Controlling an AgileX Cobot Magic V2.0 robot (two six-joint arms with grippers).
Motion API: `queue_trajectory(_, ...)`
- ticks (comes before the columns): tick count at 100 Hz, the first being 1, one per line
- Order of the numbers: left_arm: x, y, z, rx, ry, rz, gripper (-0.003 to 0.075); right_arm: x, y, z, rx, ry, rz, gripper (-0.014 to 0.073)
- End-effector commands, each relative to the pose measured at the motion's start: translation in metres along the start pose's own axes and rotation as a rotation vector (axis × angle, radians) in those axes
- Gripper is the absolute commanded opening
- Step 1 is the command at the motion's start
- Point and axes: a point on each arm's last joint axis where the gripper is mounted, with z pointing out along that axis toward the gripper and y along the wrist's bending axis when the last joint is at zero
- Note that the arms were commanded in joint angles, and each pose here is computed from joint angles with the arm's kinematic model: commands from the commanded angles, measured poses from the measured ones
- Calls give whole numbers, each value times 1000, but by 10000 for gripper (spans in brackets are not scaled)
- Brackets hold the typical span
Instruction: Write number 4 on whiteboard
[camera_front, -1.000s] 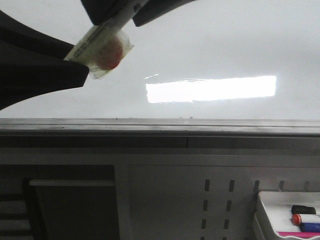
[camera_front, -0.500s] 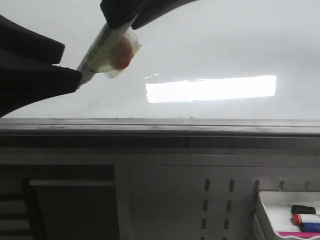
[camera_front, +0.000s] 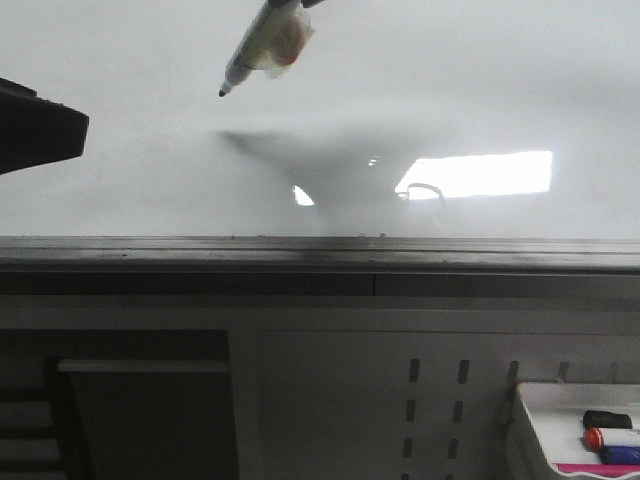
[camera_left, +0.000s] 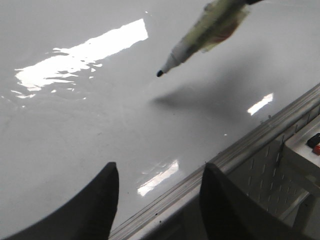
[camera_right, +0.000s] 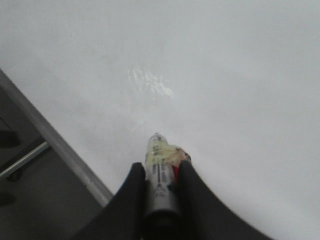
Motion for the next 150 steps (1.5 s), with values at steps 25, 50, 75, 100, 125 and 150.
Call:
queue_trajectory(25,-15,1,0,-5,-94,-24,346,-29,-19,6,64,-150,-11,-64)
queue_trajectory(50,-15,1,0,-5,-94,-24,346,11,10,20,-28,9,2,-64)
queue_trajectory(75,-15,1,0,-5,-94,-24,346,13,-13,-4,29,57,32,-64)
queue_trajectory(100,-15,1,0,-5,-94,-24,346,0,-15,-36,42,-9,35,-64)
queue_trajectory(125,-15,1,0,-5,-94,-24,346,-35,-15,-28,45,-177,24,-64)
queue_trajectory(150,-15,1,0,-5,-94,-24,346,3,-14,5,21,97,48,-64)
